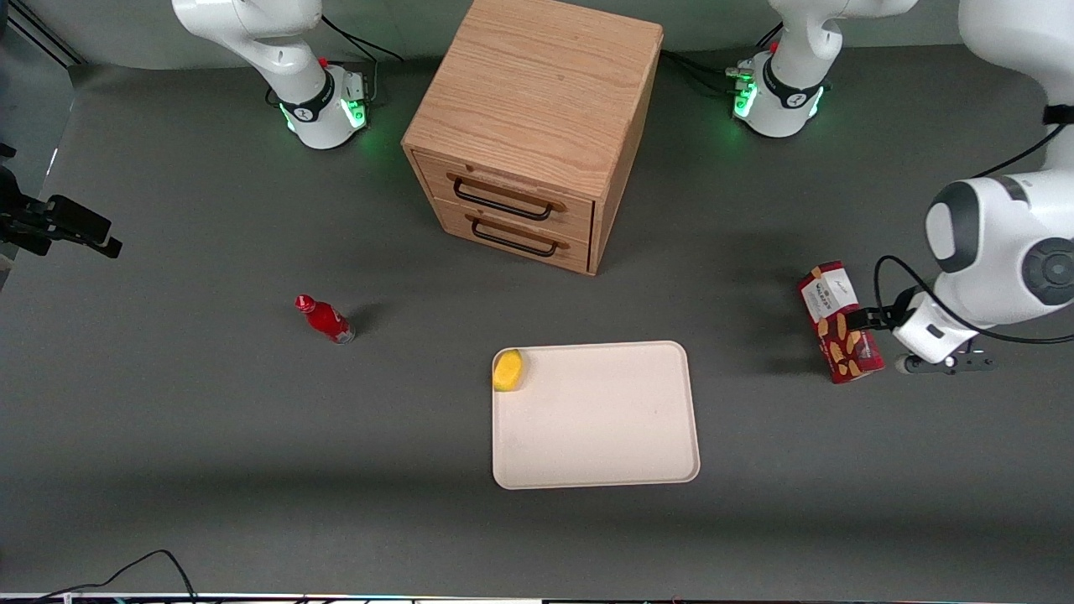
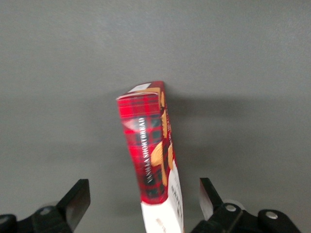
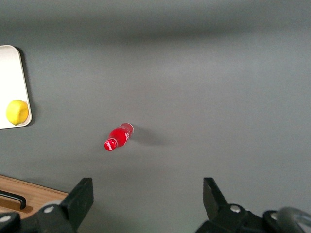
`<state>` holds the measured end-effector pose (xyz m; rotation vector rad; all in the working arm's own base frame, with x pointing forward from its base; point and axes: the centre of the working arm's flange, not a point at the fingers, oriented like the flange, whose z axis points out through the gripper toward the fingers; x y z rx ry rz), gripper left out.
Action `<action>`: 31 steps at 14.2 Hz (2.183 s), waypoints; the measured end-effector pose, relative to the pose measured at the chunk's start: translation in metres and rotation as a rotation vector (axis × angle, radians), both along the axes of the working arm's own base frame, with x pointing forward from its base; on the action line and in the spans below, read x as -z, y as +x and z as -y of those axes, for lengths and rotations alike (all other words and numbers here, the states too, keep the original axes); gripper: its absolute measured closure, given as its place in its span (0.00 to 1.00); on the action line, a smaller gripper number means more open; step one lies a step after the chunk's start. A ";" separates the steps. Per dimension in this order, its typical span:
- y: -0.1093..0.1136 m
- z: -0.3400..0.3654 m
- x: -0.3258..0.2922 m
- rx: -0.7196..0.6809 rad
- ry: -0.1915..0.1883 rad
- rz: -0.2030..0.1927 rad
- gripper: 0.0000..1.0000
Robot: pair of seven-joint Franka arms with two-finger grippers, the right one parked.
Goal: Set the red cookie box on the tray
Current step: 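Move the left gripper down over the red tartan shortbread box, then close the left gripper on the shortbread box and lift it, then carry the held box with the left gripper over the white tray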
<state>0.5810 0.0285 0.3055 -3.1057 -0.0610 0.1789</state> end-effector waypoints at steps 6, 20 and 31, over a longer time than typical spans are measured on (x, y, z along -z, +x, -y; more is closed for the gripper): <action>-0.041 -0.003 0.075 -0.005 0.010 0.053 0.06; 0.018 0.034 -0.128 -0.012 -0.028 0.007 0.85; 0.044 0.298 -0.067 -0.033 -0.073 0.043 0.85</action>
